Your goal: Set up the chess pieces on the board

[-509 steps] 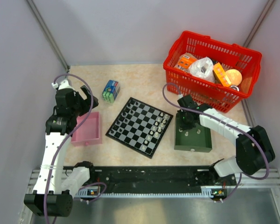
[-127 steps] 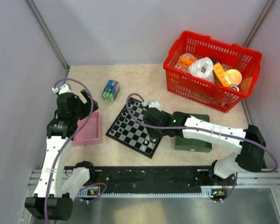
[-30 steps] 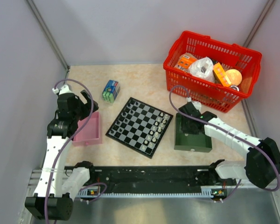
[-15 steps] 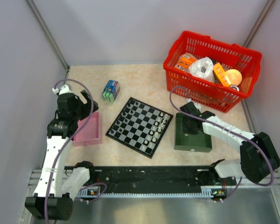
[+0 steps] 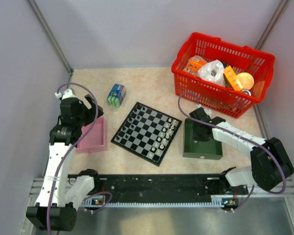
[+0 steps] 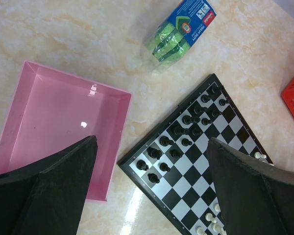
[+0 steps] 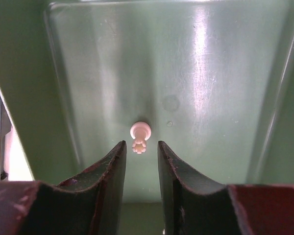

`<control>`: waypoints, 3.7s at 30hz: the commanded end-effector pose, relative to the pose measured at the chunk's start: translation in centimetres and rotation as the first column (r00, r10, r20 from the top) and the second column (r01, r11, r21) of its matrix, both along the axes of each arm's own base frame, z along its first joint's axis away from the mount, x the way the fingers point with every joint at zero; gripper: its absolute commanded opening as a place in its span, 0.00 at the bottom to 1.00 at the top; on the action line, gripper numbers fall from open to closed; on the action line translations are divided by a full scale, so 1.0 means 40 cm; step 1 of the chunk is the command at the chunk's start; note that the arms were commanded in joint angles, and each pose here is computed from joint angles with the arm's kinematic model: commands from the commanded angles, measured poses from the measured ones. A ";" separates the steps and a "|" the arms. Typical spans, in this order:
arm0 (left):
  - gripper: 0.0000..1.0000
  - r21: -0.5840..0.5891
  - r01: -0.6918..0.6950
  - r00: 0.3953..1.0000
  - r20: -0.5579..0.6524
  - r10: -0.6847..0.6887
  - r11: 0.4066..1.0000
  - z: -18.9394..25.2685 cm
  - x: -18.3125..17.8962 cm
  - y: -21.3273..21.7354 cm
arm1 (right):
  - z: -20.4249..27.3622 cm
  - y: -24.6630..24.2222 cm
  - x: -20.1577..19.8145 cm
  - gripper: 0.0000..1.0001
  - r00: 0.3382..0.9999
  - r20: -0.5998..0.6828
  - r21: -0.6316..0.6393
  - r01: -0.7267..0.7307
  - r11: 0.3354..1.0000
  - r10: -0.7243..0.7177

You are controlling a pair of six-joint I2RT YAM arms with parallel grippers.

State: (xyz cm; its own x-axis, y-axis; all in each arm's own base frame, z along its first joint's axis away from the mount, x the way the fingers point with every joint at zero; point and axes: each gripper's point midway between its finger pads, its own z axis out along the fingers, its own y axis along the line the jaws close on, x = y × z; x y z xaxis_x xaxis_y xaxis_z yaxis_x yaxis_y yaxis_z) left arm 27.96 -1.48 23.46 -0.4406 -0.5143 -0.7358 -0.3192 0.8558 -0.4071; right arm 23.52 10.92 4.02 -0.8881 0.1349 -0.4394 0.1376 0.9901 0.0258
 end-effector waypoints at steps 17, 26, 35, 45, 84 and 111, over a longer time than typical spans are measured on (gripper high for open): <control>0.99 0.002 -0.019 0.999 0.046 0.019 1.000 0.031 0.011 0.009 | -0.002 -0.002 0.034 0.22 0.999 0.035 -0.013 -0.019 1.000 0.019; 0.99 0.000 -0.022 0.999 0.046 0.022 1.000 0.031 0.010 0.009 | 0.015 -0.001 0.038 0.11 0.999 0.043 -0.017 -0.034 0.999 0.034; 0.99 -0.007 -0.020 0.999 0.044 0.021 1.000 0.025 0.012 0.007 | 0.129 0.006 0.051 0.05 0.991 0.113 0.005 -0.071 0.997 0.070; 0.99 -0.020 -0.009 0.999 0.045 0.009 1.000 0.019 0.021 -0.001 | 0.292 0.124 0.035 0.00 0.961 0.235 0.176 -0.192 0.966 0.148; 0.99 0.034 -0.069 0.996 0.054 0.067 0.997 0.030 -0.008 0.036 | 0.095 0.578 -0.250 0.00 0.717 0.133 0.017 -0.692 0.722 0.684; 0.99 0.036 -0.080 0.996 0.050 0.078 0.996 0.022 -0.011 0.041 | 0.056 0.570 -0.235 0.02 0.722 0.094 -0.044 -0.684 0.728 0.685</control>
